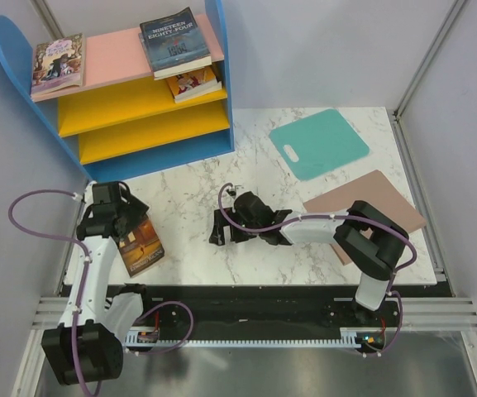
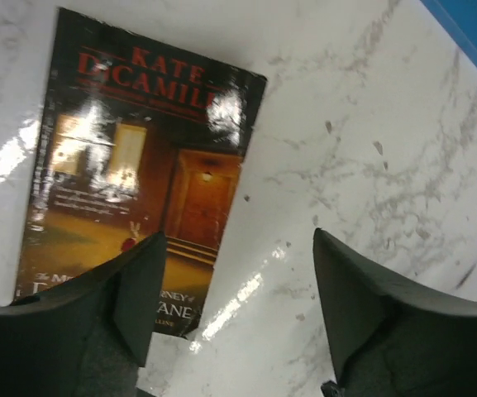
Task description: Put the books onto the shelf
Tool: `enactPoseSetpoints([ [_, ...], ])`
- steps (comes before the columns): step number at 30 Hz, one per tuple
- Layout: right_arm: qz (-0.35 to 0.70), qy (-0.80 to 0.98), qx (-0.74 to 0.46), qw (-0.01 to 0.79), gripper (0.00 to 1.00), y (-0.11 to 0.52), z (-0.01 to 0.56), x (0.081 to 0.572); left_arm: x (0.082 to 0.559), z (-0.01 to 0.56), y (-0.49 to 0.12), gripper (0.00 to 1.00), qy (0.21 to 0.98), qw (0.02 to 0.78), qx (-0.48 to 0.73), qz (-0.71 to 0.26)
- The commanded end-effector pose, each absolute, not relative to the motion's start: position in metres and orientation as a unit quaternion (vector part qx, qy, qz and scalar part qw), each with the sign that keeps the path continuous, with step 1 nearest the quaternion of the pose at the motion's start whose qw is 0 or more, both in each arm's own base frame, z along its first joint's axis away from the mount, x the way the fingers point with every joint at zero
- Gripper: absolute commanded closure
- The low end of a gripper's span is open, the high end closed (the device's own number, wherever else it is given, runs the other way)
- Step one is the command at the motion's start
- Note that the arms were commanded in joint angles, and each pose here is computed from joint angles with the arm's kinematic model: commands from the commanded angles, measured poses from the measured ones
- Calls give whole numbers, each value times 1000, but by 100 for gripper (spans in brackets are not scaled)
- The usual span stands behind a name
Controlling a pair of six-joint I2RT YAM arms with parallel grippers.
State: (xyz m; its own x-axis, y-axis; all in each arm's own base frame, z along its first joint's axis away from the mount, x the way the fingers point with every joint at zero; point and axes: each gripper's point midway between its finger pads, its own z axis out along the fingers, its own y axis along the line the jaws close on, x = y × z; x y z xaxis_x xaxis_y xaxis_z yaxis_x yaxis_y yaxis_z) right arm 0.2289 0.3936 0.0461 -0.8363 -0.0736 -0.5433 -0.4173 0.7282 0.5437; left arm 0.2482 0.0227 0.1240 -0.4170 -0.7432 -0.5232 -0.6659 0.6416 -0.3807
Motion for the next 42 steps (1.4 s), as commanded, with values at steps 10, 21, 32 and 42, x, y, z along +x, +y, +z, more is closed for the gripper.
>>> enactPoseSetpoints([
  [10, 350, 892, -134, 252, 2, 395, 39, 229, 197, 113, 120, 14, 730, 300, -577, 211],
  [21, 349, 894, -131, 248, 2, 390, 33, 226, 162, 59, 144, 98, 695, 182, -660, 218],
  [32, 351, 894, -128, 249, 2, 390, 34, 226, 180, 10, 120, 98, 742, 117, -648, 130],
  [42, 347, 895, -124, 251, 2, 389, 32, 227, 228, 1, 113, 98, 768, 147, -622, 43],
])
